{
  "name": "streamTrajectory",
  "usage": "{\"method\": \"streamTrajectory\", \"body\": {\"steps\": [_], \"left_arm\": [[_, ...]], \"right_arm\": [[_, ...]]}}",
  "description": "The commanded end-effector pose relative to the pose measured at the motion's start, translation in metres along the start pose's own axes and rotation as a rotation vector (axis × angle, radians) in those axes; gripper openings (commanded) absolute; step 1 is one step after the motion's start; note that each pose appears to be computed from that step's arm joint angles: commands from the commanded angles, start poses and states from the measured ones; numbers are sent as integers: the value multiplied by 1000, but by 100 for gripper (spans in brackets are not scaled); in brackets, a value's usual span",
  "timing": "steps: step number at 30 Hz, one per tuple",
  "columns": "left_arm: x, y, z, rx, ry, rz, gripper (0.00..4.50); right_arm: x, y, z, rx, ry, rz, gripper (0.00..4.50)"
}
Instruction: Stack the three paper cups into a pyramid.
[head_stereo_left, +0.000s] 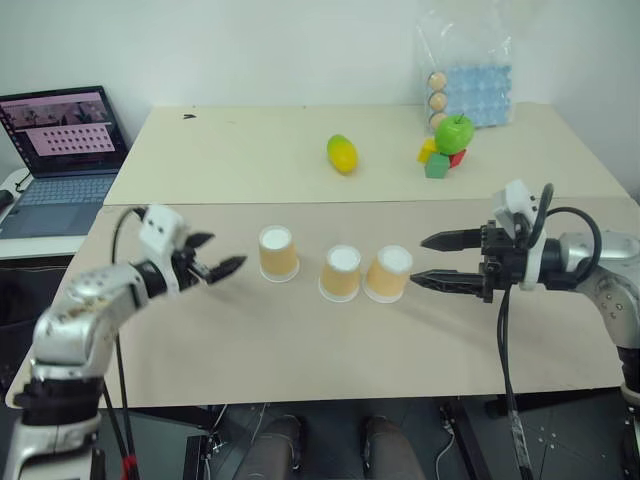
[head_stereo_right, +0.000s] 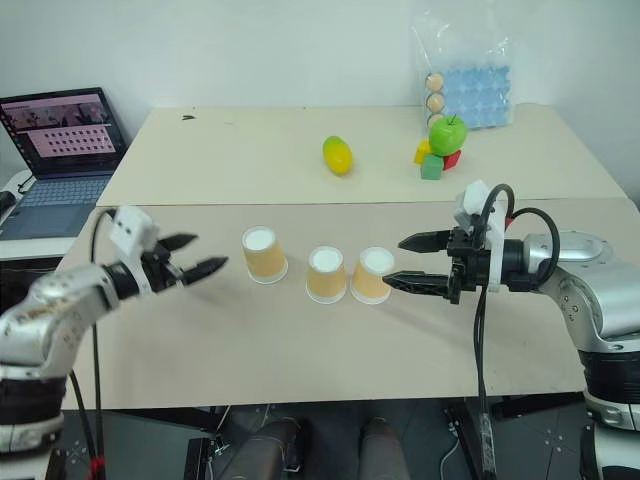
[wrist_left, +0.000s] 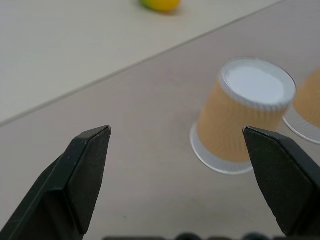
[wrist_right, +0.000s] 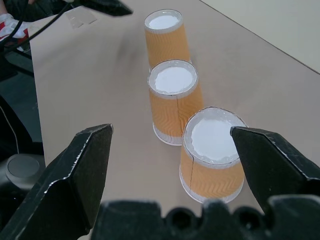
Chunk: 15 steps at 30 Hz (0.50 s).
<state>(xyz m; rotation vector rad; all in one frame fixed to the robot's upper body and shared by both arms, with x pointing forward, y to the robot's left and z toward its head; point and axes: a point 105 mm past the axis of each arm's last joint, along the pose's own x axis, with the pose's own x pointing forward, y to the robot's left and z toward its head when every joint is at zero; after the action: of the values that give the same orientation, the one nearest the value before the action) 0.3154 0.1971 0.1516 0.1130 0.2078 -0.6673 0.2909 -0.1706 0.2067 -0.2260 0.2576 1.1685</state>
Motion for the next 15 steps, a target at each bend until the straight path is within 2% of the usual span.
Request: {"method": "streamTrajectory", "body": {"steps": [1, 5, 9, 15], "left_arm": [[-16, -2, 27, 40, -91, 9, 450], [-15, 0, 26, 55, -96, 38, 450], [10, -16, 21, 96, -112, 48, 450], [26, -29, 19, 113, -136, 34, 450]], "right_arm": [[-15, -1, 16, -51, -18, -21, 442], [-18, -7, 15, -60, -4, -48, 442], [-16, -8, 18, -68, -17, -49, 442], [-18, -6, 23, -82, -32, -47, 442]]}}
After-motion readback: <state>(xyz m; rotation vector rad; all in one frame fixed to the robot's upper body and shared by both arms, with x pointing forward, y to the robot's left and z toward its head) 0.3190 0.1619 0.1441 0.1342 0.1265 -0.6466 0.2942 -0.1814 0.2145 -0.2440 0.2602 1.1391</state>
